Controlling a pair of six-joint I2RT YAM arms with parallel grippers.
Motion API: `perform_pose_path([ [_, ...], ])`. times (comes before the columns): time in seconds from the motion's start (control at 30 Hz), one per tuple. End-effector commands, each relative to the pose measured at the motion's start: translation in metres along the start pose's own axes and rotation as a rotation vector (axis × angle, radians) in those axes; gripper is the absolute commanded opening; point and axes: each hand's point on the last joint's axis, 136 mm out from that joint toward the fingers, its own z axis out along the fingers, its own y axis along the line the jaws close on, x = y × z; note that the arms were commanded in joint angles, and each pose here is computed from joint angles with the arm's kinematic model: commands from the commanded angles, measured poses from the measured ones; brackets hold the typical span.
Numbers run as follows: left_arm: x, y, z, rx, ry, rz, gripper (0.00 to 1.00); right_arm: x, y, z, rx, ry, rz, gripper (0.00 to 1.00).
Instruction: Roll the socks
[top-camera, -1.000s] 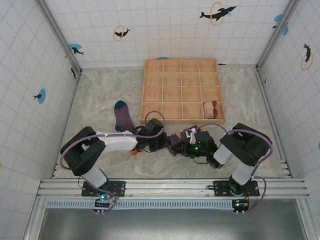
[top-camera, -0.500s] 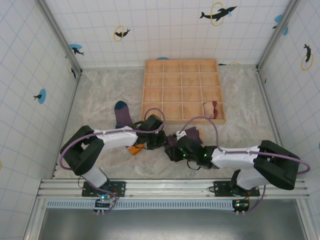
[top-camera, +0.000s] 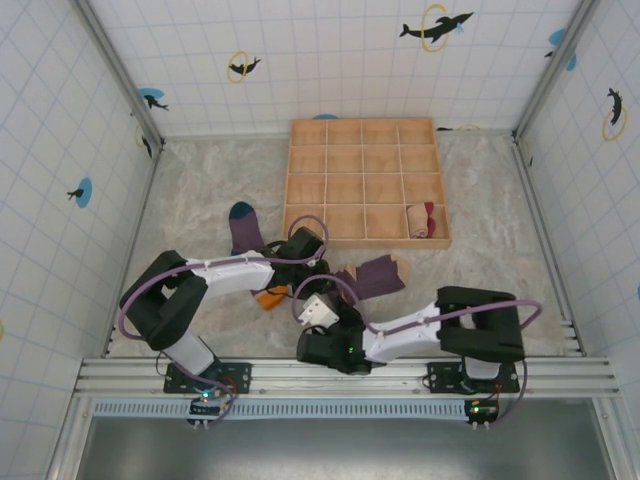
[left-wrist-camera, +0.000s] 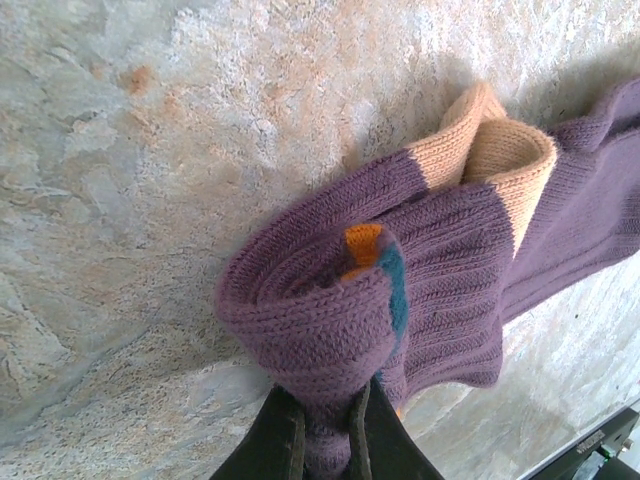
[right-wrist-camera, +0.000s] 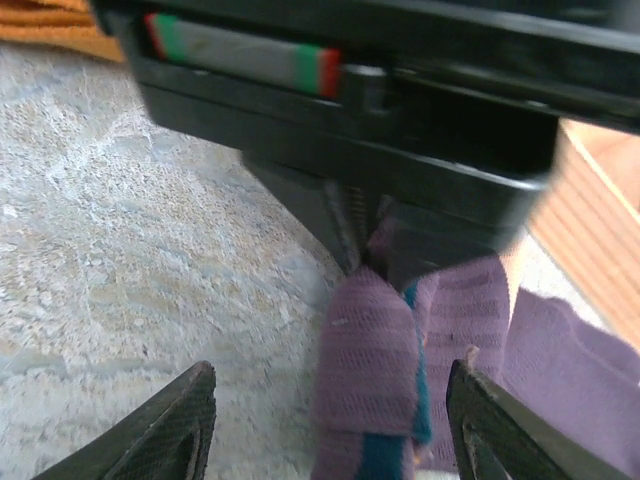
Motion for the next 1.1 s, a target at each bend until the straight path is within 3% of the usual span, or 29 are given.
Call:
perform_pose_path([
  [0.0,0.005,0.007,-0.003,-0.024,0.027,0.007,0.00,-0.006,-0.011,0.007,0.154,-0.014,-0.116,0.61],
  [0.13,0.006,0.009,-0.004,-0.025,0.027,0.008,0.00,0.003,-0.001,0.018,0.140,0.012,-0.144,0.55],
  [0.27,0.006,0.009,-0.006,-0.023,0.022,0.014,0.00,0.017,0.002,0.029,0.118,0.062,-0.144,0.39],
  [0.37,0.005,0.010,-0.007,-0.021,0.018,0.016,0.10,0.025,0.002,0.033,0.103,0.087,-0.124,0.18],
  [0.4,0.005,0.010,-0.007,-0.019,0.017,0.017,0.16,0.027,0.001,0.033,0.090,0.095,-0.105,0.10],
  [0.47,0.004,0.009,-0.009,-0.015,0.008,0.018,0.31,0.034,-0.001,0.035,0.049,0.109,-0.062,0.01],
  [0.53,0.003,0.006,-0.013,-0.003,0.002,0.026,0.59,0.039,0.000,0.035,-0.007,0.117,-0.025,0.00],
  [0.57,0.003,0.003,-0.015,0.002,-0.002,0.031,0.66,0.043,-0.002,0.035,-0.024,0.124,-0.003,0.00],
  [0.83,-0.008,-0.008,-0.031,0.037,-0.079,0.074,0.78,0.055,0.006,0.034,-0.283,0.162,0.181,0.00],
  [1.07,-0.017,-0.003,-0.047,0.042,-0.144,0.089,0.80,0.073,0.004,0.036,-0.444,0.239,0.360,0.00],
])
